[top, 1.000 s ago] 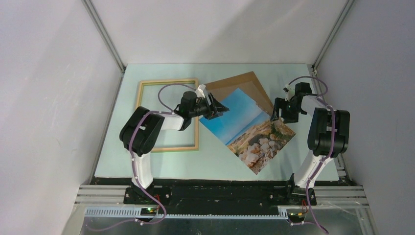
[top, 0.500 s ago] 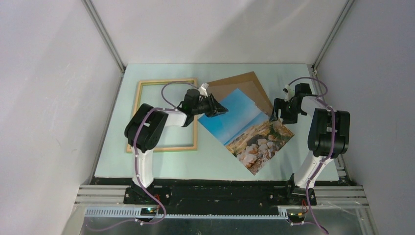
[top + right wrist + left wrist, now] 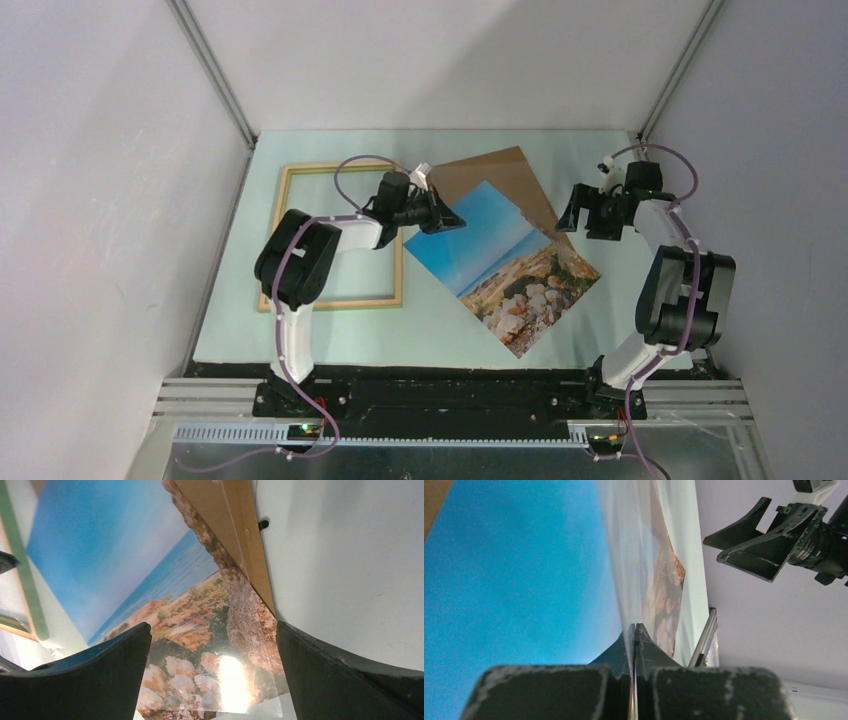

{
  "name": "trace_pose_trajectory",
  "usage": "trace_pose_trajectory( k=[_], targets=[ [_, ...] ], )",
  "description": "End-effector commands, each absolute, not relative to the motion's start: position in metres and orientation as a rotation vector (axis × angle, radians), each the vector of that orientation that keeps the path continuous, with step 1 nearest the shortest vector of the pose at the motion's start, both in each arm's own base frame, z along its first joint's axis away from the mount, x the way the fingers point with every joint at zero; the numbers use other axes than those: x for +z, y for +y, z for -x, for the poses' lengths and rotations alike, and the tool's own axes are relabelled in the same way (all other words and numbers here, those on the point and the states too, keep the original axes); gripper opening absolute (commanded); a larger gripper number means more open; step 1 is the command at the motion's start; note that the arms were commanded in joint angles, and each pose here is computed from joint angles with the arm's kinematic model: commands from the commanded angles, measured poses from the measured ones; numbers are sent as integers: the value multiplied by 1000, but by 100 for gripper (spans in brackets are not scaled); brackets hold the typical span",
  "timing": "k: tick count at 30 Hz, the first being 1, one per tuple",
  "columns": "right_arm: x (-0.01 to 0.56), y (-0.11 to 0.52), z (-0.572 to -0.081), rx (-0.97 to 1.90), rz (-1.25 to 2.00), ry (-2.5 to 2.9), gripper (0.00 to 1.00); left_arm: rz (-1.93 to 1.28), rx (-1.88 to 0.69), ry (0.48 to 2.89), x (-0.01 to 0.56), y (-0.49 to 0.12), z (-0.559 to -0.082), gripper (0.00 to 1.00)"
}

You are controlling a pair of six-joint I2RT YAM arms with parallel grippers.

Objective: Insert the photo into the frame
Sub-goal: Pick up the photo frame item at the center of the board.

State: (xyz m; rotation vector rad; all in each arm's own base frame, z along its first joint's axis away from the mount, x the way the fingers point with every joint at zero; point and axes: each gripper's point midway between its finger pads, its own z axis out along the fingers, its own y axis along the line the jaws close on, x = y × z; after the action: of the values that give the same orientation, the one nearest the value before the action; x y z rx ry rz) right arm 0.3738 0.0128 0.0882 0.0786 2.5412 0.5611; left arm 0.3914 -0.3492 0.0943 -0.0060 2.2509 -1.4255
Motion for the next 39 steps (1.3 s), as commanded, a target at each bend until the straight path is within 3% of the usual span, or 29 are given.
trace_pose_trajectory(
  k=[1,16,27,39],
  targets=[
    [133,18,-380,602,-20,2395,99,-179,-1525,2091,162,-349,-391,0],
    [193,78,-370,812,223,2189,100,-518,-1566,1951,228,-299,-337,0],
    [191,120,-344,1047,453,2062,99,-716,-1539,1784,272,-274,-295,0],
    [193,153,-306,1280,613,1945,93,-701,-1551,1779,281,-267,-292,0]
  ],
)
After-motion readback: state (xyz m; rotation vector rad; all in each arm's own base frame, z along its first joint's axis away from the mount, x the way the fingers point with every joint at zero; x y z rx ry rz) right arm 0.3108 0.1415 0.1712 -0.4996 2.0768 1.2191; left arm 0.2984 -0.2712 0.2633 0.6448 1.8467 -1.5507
